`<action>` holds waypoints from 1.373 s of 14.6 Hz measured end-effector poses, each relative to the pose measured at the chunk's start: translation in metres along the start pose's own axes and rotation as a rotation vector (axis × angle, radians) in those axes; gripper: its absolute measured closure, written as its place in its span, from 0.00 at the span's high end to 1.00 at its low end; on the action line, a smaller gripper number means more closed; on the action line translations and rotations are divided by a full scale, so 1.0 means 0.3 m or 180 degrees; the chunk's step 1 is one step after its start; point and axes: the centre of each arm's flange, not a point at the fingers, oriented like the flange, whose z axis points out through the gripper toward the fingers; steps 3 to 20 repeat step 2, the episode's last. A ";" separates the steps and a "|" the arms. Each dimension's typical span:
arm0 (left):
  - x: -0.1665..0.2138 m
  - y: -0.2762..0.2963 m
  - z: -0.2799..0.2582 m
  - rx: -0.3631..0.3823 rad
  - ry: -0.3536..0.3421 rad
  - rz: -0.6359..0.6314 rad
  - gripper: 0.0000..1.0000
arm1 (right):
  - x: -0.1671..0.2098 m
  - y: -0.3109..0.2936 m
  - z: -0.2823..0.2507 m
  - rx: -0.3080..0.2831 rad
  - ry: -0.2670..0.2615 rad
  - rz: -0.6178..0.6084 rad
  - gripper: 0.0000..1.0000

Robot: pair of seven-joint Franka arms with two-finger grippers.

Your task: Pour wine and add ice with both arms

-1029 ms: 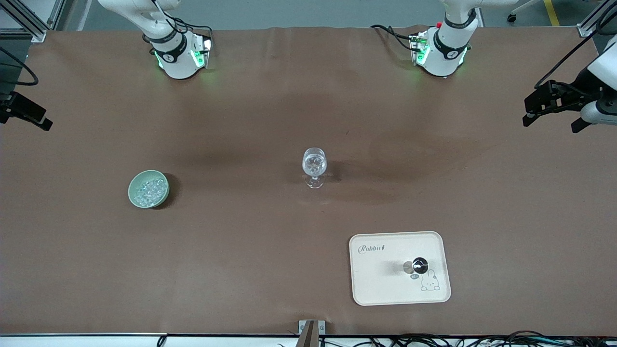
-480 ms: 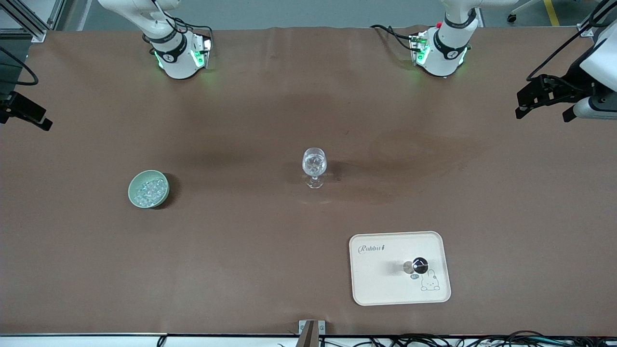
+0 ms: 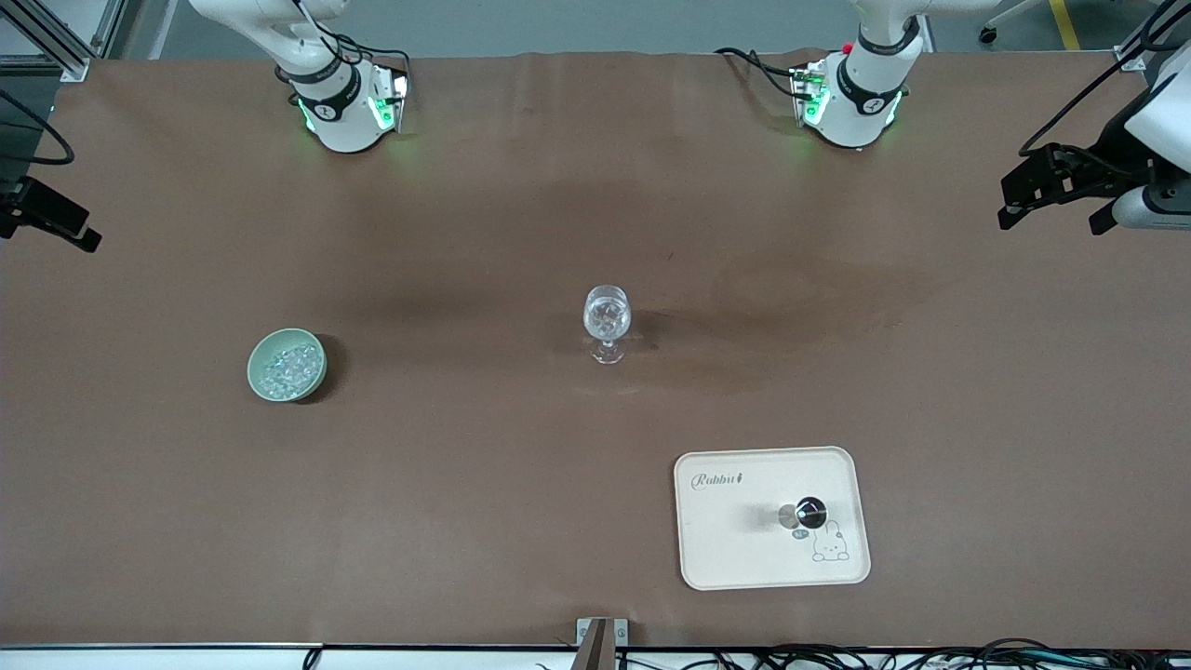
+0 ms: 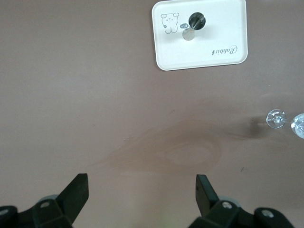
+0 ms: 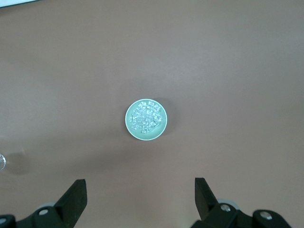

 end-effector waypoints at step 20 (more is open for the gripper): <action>0.000 -0.002 -0.001 0.0000 0.0002 -0.0003 1.00 | 0.000 0.000 0.000 0.0000 0.0000 -0.0001 1.00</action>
